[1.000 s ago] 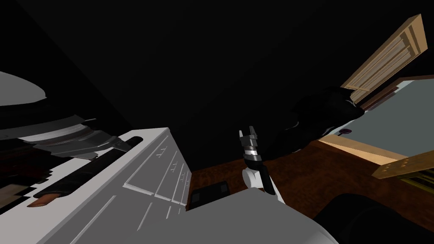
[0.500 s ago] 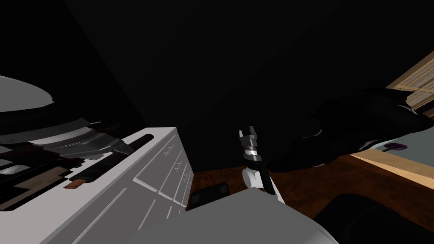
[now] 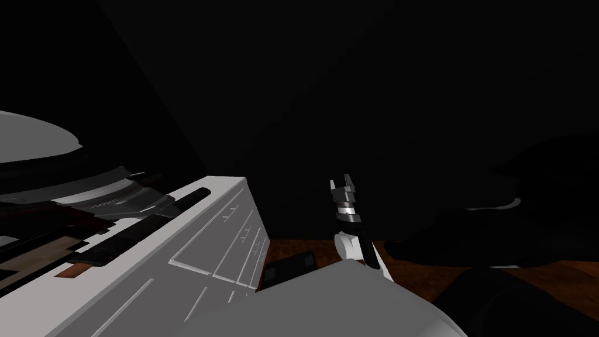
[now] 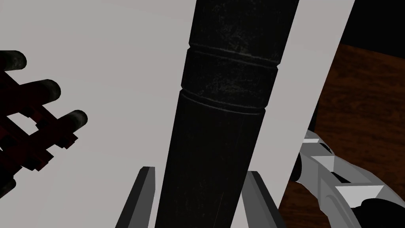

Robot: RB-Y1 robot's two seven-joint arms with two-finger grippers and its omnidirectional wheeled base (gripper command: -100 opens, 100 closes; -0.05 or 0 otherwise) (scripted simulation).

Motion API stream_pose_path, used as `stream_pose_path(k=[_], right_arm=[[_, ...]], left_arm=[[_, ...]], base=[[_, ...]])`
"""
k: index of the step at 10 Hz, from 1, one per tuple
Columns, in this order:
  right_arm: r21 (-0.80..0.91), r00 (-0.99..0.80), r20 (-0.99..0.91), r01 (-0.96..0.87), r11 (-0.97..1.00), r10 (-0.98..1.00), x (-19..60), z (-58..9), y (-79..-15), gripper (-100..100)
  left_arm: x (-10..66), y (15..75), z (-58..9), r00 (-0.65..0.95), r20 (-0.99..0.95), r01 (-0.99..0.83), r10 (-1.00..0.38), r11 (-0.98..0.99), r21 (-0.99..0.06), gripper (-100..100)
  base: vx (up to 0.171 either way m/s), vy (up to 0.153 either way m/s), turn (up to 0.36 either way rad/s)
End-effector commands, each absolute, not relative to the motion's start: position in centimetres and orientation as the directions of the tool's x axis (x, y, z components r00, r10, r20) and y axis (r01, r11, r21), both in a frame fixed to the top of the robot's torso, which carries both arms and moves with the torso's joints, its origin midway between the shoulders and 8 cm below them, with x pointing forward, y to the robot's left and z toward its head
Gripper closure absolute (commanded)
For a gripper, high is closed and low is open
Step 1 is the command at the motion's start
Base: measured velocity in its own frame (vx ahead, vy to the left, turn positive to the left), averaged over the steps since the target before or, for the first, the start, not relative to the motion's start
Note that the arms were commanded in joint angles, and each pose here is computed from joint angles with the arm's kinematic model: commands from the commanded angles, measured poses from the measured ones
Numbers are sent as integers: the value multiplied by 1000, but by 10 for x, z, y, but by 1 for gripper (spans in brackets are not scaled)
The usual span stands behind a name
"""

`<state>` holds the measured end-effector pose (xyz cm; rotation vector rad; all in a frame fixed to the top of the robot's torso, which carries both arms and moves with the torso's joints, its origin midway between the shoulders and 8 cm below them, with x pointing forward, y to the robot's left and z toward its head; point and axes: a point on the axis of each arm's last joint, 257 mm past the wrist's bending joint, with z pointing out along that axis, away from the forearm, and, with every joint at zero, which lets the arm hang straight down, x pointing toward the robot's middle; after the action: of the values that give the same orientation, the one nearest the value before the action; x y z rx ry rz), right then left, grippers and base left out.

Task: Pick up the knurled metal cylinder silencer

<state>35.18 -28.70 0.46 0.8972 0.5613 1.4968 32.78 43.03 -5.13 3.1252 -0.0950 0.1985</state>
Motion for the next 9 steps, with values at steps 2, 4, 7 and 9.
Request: stream_pose_path(k=[2,4,7,9], right_arm=[[788,42,208,-600,-141,977,352,5,-287,0],[788,42,208,-600,-141,977,352,5,-287,0],[787,42,208,-600,-141,977,352,5,-287,0],[787,42,208,-600,-141,977,352,5,-287,0]], left_arm=[[328,430,-51,990,127,-64,-63,-998,5,100],[328,430,-51,990,127,-63,-62,-998,5,100],[328,434,-48,992,127,-28,-27,-1000,5,100],[331,442,-41,991,126,45,45,-999,7,100]], base=[[3,-2,-3],[0,0,0],[-48,24,-155],[-147,59,-384]])
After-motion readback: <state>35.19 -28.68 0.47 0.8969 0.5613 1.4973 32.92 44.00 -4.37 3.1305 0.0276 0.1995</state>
